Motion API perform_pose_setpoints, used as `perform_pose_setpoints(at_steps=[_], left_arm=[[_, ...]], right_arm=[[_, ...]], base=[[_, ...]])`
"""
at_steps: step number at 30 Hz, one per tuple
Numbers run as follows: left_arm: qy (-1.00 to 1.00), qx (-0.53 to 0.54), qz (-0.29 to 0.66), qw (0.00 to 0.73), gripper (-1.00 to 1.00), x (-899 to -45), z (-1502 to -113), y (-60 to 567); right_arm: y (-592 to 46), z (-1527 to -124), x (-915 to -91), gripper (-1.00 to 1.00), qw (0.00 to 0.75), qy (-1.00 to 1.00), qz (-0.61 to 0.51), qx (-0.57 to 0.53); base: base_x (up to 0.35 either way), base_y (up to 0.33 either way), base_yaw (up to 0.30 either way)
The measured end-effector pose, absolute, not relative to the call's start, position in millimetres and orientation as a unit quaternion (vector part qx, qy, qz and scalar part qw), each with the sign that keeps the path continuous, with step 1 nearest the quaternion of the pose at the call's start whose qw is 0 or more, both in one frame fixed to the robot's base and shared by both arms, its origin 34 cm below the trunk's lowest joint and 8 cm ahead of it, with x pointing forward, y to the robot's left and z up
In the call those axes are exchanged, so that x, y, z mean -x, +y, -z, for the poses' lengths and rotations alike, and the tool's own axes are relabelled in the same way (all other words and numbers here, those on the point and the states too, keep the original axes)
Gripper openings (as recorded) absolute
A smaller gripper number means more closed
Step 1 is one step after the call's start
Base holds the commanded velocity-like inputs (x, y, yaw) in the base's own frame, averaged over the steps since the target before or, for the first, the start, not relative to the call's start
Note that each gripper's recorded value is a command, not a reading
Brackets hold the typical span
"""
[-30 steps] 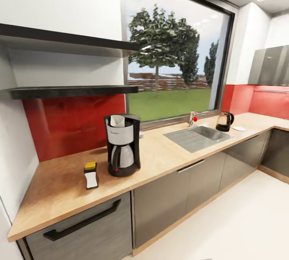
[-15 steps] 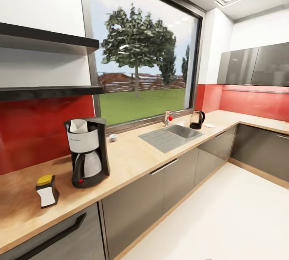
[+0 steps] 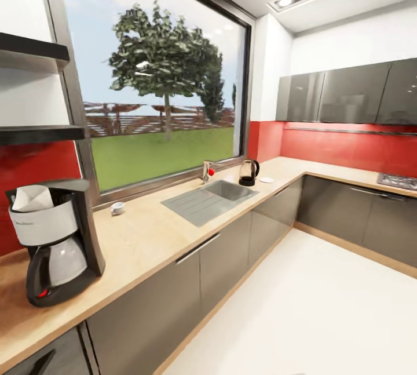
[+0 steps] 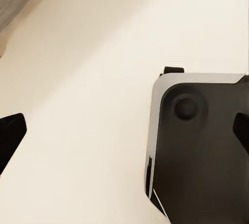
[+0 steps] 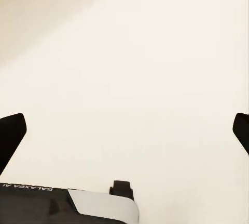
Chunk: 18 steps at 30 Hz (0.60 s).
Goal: Set up a coffee station on the kitchen countertop: keep the coffee maker on the countertop, move the bottle of coffee from the kitchen shelf to the counter next to the coffee maker, place a paper coffee filter on top of the coffee maker, put the saucer next to the coffee maker with the coffee cup on the saucer, and place the electric kettle next to the coffee maker.
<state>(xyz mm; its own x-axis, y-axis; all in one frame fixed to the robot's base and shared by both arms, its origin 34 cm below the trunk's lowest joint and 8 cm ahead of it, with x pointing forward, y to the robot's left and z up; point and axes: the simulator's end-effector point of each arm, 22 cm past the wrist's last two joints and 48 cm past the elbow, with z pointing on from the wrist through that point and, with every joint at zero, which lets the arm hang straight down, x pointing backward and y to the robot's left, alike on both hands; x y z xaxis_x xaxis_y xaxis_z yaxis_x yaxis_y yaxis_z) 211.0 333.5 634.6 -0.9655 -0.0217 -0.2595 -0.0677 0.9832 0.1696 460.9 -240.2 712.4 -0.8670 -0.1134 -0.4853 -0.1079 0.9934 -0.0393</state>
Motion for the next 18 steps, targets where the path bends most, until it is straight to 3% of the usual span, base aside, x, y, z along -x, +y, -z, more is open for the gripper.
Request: perform_pose_setpoints(at_steps=[7,18], left_arm=[[0.987,0.023,-0.089,0.13,1.0,-211.0,-634.6,333.5],[0.987,0.022,-0.089,0.13,1.0,-211.0,-634.6,333.5]], right_arm=[[-240.5,-712.4,-460.9,1.0,0.252,0.966,0.006,0.057],[-240.6,-709.7,-456.0,1.0,0.248,0.967,0.007,0.064]], base=[[0.249,-0.233,-0.278],[0.249,-0.233,-0.026]])
